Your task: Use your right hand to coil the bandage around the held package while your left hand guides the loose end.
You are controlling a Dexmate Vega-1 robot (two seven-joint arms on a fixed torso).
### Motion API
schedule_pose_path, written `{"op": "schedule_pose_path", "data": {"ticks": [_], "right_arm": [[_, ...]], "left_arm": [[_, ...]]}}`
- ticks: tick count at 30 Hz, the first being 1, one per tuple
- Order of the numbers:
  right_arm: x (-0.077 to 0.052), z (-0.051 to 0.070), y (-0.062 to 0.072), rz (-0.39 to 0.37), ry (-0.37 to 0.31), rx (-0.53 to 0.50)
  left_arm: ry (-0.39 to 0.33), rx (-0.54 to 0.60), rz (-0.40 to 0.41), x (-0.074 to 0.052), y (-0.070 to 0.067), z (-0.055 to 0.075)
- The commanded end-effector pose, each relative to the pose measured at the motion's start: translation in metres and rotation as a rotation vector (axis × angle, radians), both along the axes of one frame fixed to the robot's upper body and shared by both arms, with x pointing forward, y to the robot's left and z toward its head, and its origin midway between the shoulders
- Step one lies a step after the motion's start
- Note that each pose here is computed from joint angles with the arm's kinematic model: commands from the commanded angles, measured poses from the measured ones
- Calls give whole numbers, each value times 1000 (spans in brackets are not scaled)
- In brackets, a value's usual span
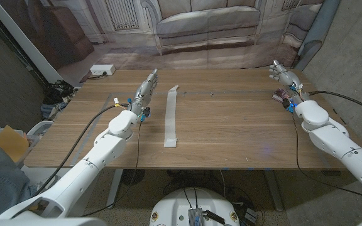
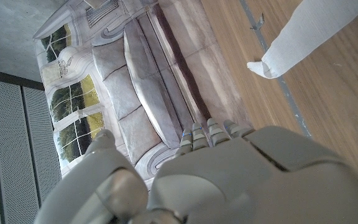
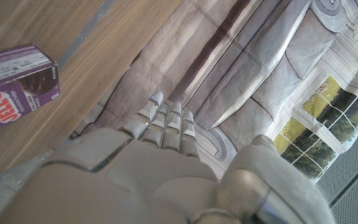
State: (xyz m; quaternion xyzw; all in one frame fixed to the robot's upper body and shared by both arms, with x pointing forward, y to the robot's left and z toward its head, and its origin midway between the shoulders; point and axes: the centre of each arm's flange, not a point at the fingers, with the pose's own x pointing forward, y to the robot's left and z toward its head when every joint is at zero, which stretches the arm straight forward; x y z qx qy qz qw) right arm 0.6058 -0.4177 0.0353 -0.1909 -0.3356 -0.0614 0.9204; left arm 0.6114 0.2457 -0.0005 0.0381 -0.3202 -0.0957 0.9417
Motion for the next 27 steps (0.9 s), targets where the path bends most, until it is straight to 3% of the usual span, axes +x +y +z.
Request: {"op": "schedule_pose_path", "data": {"ticks": [1, 5, 16, 27], "right_arm": [[-6, 0, -13, -88, -19, -30], [-9, -3, -17, -123, -50, -30], [-11, -9, -34, -230, -53, -68], [-5, -9, -48, -299, -19, -104]], "left_arm": [[-13, 17, -1, -2, -3, 7], [-14, 28, -6, -3, -5, 8], [-18, 43, -4, -8, -10, 11], [-27, 54, -10, -11, -16, 13]]}}
